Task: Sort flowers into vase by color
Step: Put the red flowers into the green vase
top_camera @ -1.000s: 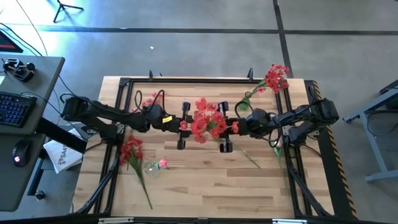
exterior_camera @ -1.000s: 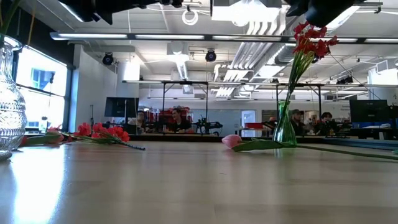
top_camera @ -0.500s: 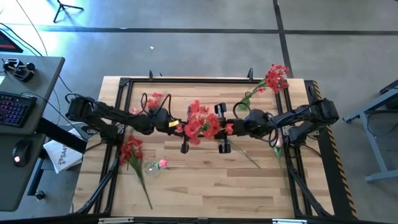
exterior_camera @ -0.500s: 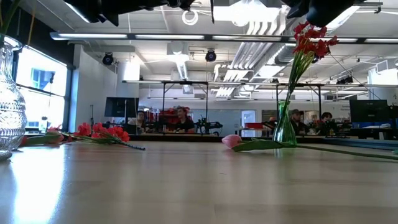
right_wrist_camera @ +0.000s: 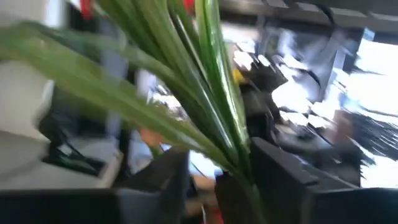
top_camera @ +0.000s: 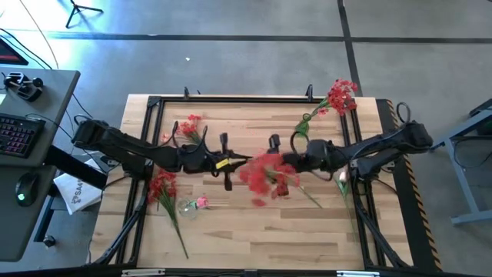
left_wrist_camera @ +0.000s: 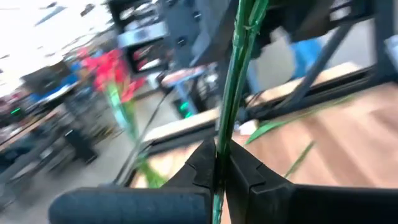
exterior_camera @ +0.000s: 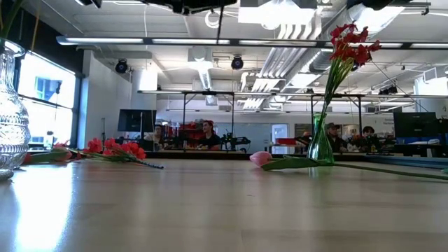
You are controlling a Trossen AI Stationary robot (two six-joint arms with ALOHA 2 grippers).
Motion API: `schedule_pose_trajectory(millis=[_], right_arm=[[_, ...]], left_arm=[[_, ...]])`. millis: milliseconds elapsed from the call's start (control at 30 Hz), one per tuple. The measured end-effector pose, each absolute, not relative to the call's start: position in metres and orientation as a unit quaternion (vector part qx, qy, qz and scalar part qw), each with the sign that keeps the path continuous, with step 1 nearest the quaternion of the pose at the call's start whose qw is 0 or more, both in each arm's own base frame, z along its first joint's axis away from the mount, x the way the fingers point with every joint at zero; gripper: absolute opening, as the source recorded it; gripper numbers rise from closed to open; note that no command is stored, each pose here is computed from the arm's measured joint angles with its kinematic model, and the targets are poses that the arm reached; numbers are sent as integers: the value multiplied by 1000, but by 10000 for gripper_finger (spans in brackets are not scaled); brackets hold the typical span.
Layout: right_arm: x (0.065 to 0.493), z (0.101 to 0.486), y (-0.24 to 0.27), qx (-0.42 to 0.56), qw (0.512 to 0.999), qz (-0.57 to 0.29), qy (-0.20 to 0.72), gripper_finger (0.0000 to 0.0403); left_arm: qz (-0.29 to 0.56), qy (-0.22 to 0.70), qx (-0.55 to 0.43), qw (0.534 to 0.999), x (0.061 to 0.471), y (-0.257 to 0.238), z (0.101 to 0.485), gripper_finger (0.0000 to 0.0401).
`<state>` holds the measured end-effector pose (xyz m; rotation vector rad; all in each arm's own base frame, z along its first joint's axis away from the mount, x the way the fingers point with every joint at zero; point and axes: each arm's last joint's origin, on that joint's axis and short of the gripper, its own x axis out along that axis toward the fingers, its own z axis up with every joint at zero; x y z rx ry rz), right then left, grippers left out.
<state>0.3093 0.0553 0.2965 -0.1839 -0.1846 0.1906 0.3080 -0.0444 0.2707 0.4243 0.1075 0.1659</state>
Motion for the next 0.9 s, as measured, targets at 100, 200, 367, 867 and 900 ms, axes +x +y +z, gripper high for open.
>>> schedule_pose_trajectory(millis=[100,200,367,867,900], right_arm=[[303,296,61,-104,993,16,-48,216],[302,292,66,-105,994,-25,-30,238],[311,284,70,-106,992,-51,-47,237],[338,301,75,-115,988,-81,-64,167],[340,303,75,-117,988,-81,-58,158]], left_arm=[[107,61,211,970,302,-46,276,3],[112,50,206,971,300,-46,281,2],[112,47,203,972,300,-46,281,1],[110,50,203,972,300,-46,280,1],[110,51,203,972,300,-46,280,1]])
